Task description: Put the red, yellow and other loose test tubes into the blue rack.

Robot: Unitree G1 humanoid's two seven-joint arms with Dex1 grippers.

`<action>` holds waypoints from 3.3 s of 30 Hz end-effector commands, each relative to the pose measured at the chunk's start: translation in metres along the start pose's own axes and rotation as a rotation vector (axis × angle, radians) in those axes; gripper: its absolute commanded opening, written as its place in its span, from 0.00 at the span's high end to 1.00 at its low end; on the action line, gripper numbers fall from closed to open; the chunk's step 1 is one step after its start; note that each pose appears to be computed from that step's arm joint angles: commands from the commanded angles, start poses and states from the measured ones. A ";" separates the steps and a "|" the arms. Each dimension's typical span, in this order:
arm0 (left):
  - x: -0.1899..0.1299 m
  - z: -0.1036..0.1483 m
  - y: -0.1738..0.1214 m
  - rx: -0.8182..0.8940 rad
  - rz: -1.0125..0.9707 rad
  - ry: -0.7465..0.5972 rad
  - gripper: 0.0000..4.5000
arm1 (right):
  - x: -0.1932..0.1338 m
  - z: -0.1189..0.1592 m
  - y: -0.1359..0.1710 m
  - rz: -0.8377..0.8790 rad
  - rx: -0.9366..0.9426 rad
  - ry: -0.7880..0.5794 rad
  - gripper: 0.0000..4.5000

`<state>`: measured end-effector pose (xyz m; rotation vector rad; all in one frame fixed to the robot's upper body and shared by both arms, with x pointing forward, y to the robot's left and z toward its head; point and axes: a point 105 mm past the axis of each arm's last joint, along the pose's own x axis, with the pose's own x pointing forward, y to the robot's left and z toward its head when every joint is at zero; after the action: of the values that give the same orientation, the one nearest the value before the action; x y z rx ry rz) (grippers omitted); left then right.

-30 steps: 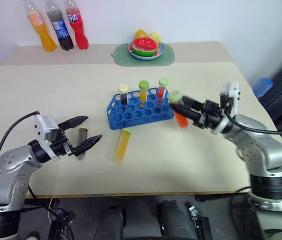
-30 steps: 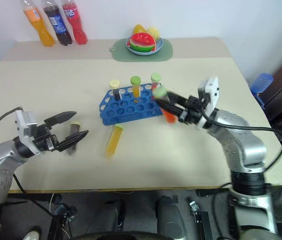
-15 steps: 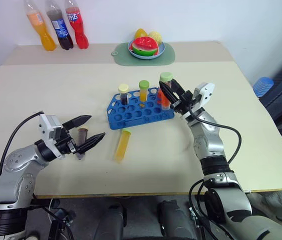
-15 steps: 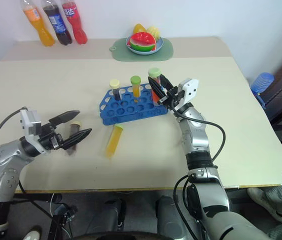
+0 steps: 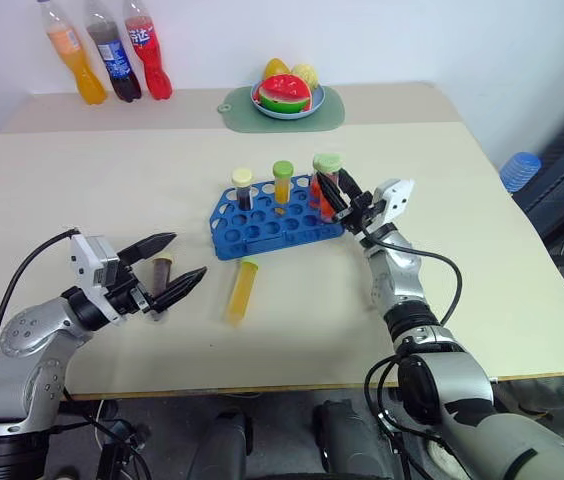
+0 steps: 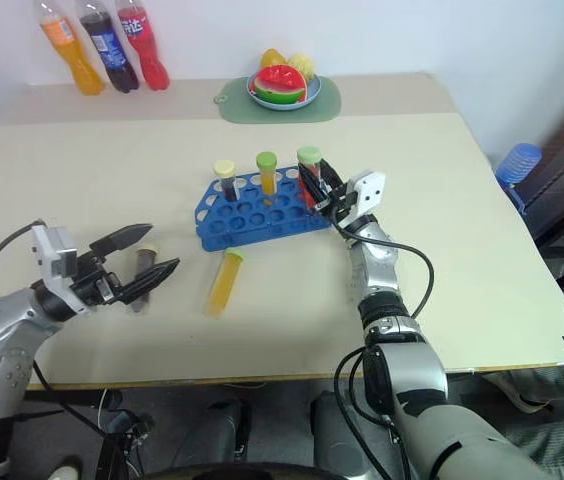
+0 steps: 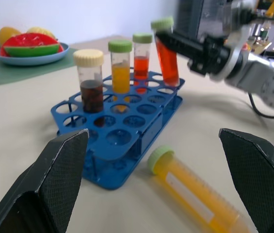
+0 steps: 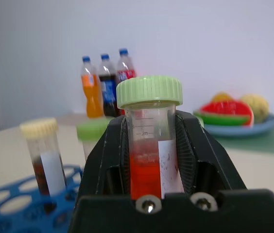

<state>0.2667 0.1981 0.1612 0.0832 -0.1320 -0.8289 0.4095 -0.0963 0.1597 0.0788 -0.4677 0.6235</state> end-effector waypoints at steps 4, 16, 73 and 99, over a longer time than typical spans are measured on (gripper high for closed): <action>0.002 0.011 -0.002 0.023 -0.006 -0.035 0.00 | -0.011 -0.009 -0.001 0.013 0.037 0.012 0.82; 0.005 0.004 -0.003 -0.001 -0.017 -0.036 0.00 | -0.031 0.056 -0.012 -0.001 -0.361 0.040 0.17; 0.110 0.000 -0.029 -0.512 0.189 0.899 0.00 | -0.181 0.072 0.033 0.669 -0.303 0.538 0.17; 0.103 -0.041 -0.045 -0.634 0.043 1.184 0.68 | -0.183 0.073 0.045 0.593 -0.270 0.519 0.15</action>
<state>0.3138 0.0953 0.1231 -0.0384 1.2373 -0.5902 0.2229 -0.1764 0.1309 -0.4894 -0.0120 1.1215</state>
